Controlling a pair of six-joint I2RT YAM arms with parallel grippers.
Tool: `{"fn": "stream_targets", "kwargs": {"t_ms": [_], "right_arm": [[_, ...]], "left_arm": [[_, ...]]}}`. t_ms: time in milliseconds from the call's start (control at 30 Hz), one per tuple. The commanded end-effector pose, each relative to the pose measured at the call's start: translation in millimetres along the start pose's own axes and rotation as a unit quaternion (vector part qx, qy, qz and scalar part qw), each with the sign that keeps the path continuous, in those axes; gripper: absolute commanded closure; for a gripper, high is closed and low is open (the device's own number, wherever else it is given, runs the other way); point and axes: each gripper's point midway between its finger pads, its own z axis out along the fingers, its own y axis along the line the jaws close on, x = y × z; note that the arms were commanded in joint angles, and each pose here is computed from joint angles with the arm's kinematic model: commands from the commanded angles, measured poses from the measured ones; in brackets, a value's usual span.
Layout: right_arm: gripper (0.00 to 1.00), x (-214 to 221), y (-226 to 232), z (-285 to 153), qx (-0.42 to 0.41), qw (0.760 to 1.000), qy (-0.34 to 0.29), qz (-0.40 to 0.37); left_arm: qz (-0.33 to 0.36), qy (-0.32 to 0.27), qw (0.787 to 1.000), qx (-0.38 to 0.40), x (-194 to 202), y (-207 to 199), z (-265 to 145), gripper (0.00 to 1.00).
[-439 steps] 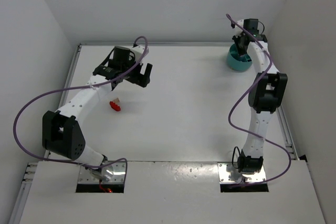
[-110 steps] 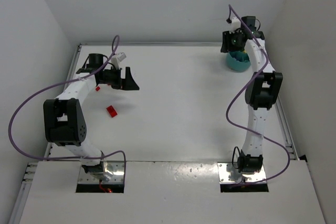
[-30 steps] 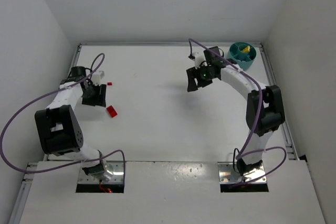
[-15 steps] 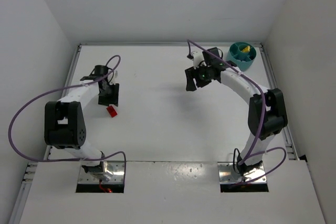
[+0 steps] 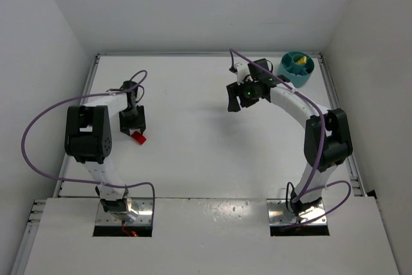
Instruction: Sort the legos into containers by color
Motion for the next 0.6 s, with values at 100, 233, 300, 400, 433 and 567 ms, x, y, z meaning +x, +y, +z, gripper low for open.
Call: {"fn": "stream_targets", "kwargs": {"t_ms": [100,233,300,400,433,567], "right_arm": [[0.35,-19.5,6.3,-9.6,0.0,0.999,-0.035,-0.01],[0.35,-22.8,6.0,-9.5,0.0,0.999,-0.035,-0.01],[0.35,-24.5,6.9,-7.9,-0.004,0.999,-0.035,-0.01],[0.35,-24.5,6.9,-7.9,-0.005,0.999,-0.035,-0.01],[0.35,-24.5,6.9,-7.9,-0.005,0.999,-0.035,-0.01],[0.35,-18.5,6.6,-6.8,-0.005,1.0,-0.027,-0.011]], "left_arm": [[-0.034,0.01,0.999,0.01,0.8,1.9,-1.0,0.41],[-0.032,0.011,0.999,0.033,5.0,2.9,-6.0,0.35],[-0.012,0.0,0.999,0.05,2.9,-0.3,-10.7,0.35],[0.047,-0.044,0.992,0.112,-4.9,-4.1,-34.2,0.41],[0.079,-0.101,0.984,0.122,-21.2,4.2,-52.5,0.41],[0.219,-0.21,0.941,0.148,-46.0,8.3,-98.4,0.16]]}}
